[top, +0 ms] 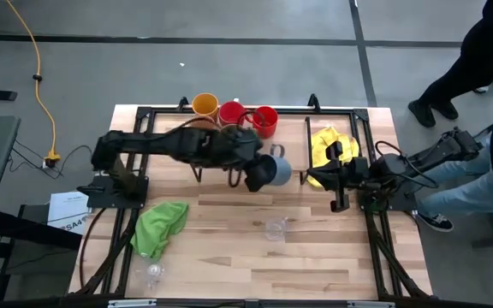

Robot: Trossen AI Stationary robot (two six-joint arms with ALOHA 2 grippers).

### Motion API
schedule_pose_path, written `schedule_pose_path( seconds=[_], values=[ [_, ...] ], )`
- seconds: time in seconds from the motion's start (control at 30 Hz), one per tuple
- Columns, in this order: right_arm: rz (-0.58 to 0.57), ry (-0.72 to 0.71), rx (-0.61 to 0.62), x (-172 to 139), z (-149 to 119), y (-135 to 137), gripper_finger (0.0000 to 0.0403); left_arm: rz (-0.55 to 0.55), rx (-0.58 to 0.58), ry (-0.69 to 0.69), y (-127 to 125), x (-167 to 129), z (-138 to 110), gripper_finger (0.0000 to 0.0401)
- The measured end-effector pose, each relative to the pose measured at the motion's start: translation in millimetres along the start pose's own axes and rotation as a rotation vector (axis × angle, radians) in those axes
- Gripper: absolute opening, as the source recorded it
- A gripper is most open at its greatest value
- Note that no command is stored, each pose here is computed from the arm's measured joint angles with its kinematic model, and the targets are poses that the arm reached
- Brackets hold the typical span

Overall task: Stack small to large cups/mugs on shelf
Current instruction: Put the blue mug on the shelf

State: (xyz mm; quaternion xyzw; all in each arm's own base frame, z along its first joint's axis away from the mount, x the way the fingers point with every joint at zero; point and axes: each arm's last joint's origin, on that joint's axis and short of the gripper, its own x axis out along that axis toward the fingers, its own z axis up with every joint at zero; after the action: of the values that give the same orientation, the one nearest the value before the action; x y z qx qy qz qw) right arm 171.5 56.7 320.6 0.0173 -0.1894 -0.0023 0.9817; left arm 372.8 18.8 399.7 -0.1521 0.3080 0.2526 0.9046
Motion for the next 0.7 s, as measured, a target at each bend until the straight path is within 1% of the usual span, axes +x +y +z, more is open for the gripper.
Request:
schedule_pose_path(
  seconds=[0.17, 0.27, 0.53, 0.6, 0.7],
  values=[
    [0.001, 0.001, 0.000, 0, 0, 0, 0.0000, 0.081, 0.009, 0.069, 12, 41, -1, 0.0000],
    [0.000, -0.006, 0.002, 0, 1, 0, 0.0000, 0.112, 0.008, 0.103, 19, 59, -3, 0.0000],
    [0.001, -0.007, 0.002, 0, 1, 0, 0.0000, 0.153, -0.011, 0.109, 39, 69, 3, 0.0000],
    [0.001, -0.007, 0.002, 0, 1, 0, 0.0000, 0.172, -0.011, 0.136, 45, 69, 2, 0.0000],
    [0.001, -0.007, 0.002, 0, 1, 0, 0.0000, 0.173, -0.011, 0.184, 51, 70, 0, 0.0000]
  ],
)
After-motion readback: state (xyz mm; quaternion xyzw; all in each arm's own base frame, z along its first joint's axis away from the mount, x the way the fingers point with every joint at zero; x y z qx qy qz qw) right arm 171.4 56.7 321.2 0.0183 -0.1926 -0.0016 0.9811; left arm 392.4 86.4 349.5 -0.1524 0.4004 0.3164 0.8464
